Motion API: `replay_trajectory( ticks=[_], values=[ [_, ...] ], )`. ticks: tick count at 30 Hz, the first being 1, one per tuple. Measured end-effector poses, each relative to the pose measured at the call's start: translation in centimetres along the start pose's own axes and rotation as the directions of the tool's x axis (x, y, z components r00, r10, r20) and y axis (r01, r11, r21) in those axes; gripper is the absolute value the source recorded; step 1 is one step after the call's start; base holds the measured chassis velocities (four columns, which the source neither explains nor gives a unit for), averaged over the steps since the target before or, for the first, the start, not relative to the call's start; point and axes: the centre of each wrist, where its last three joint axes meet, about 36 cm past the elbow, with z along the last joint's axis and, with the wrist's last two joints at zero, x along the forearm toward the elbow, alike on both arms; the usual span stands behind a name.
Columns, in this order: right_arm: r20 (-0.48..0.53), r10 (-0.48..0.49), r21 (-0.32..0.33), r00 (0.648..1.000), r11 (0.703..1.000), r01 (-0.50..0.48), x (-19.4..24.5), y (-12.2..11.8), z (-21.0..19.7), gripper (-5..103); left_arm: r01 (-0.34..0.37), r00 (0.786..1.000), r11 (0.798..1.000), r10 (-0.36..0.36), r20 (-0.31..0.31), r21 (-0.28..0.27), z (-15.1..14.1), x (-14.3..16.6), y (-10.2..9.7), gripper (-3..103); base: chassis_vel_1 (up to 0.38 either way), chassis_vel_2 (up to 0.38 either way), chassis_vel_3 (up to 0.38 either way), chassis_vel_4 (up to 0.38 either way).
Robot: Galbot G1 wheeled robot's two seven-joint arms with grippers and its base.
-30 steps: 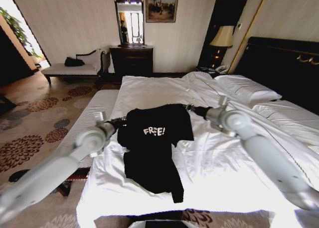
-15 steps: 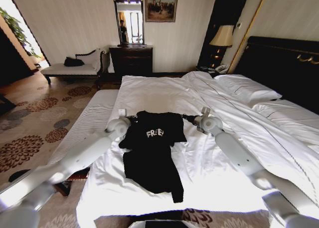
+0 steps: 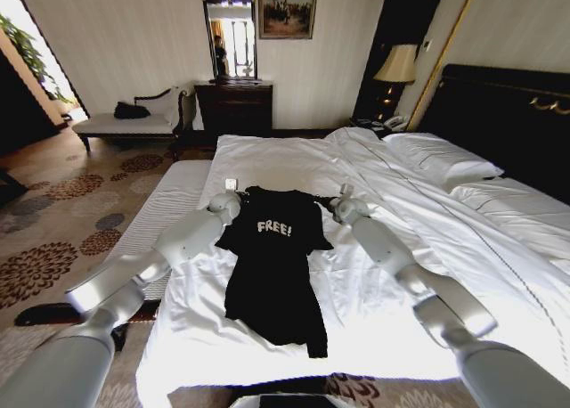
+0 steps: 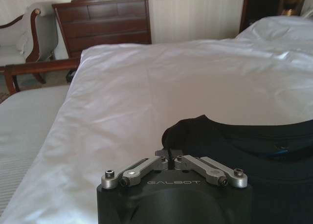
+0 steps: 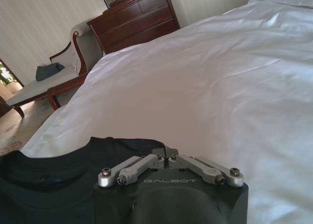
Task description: Fold the clothes on the bed.
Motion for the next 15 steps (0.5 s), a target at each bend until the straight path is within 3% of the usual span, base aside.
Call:
replay_trajectory(
  ticks=[5, 15],
  values=[
    [0.005, 0.019, -0.003, 1.0, 1.0, -0.019, -1.3, 0.4, 0.1, 0, 0.014, 1.0, 1.0, -0.014, -0.015, -0.002, 0.7, -1.4, -1.1, 1, 0.0, 0.0, 0.0, 0.0],
    [0.025, 0.069, -0.003, 0.997, 0.998, -0.069, -2.7, -0.2, 0.7, 0, 0.025, 1.0, 1.0, -0.025, -0.008, -0.018, -0.9, -3.7, -4.6, 1, 0.0, 0.0, 0.0, 0.0]
  ],
)
